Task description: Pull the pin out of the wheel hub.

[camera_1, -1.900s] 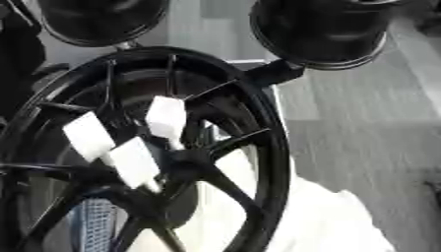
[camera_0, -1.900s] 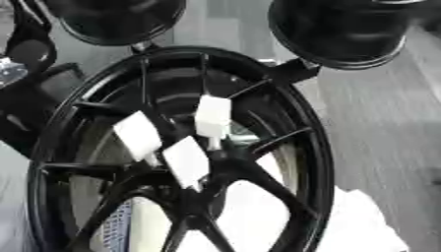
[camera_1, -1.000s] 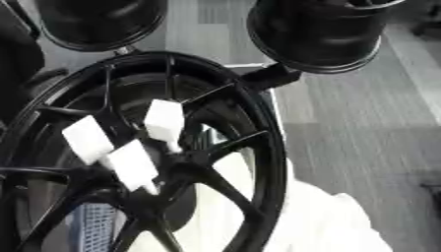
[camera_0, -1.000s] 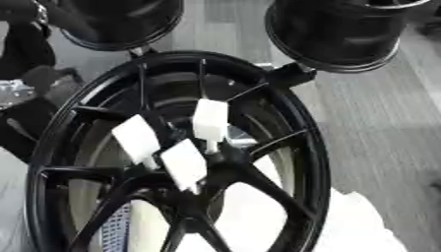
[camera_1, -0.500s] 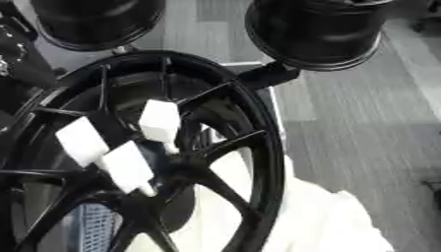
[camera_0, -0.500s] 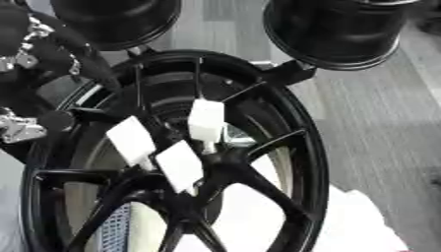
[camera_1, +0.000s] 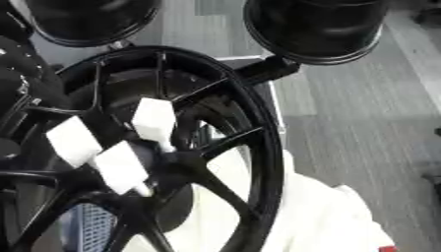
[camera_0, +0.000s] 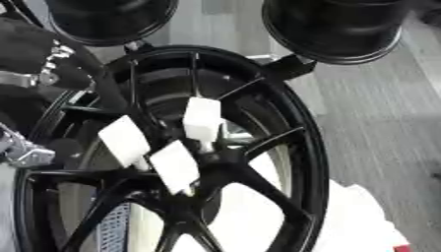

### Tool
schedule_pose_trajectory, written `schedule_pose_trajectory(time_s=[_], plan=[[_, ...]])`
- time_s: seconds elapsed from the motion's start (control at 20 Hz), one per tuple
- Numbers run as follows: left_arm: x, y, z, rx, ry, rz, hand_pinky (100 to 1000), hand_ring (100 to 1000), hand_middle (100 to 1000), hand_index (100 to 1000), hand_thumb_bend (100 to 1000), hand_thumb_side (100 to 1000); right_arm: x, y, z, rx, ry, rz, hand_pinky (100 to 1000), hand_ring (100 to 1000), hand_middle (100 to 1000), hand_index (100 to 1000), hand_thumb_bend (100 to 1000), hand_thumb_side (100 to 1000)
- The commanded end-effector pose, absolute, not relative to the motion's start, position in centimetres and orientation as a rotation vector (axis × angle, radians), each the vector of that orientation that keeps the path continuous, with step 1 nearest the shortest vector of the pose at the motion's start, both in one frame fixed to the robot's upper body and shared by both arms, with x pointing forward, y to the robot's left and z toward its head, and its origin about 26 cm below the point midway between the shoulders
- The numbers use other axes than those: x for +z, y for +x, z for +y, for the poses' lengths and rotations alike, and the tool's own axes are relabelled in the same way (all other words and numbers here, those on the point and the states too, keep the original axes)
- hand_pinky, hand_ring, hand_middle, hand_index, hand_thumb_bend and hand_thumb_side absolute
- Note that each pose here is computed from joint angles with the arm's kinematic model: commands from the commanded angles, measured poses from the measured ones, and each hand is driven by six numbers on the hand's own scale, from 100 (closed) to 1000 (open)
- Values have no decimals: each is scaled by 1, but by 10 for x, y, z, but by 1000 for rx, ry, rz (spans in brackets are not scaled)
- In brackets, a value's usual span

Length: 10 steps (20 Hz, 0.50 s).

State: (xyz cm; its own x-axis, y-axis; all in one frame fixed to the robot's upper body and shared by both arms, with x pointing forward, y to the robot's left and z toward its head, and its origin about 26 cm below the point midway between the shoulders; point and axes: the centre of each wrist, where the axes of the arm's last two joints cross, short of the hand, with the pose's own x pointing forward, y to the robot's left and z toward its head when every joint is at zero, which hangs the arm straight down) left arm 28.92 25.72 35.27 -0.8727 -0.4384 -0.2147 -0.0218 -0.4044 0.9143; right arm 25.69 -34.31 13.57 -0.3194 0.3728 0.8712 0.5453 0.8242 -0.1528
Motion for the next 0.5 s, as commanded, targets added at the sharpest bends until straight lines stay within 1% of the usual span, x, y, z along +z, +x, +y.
schedule_pose_trajectory(time_s=[0.05,0.1,0.15,0.25,0.3,0.5], plan=[[358,286,255,-2344,674,-1525,894,853,752,906,218,527,143,256,-343,-191,-694,-1970,752,592,524,684,100,597],[357,286,255,-2341,667,-1520,895,854,746,910,224,562,143,256,-342,-192,-693,-1970,752,593,525,684,100,598],[356,286,254,-2341,658,-1513,897,856,745,912,255,591,143,256,-342,-192,-692,-1970,752,593,525,684,100,598],[356,286,253,-2342,649,-1502,898,857,744,914,290,636,143,256,-342,-193,-691,-1968,753,593,525,684,100,599],[356,286,253,-2342,651,-1499,899,858,744,913,300,646,143,256,-342,-194,-690,-1968,753,593,525,684,100,599],[355,287,251,-2322,664,-1500,900,863,771,919,306,631,143,257,-341,-196,-685,-1968,753,593,525,684,100,600]])
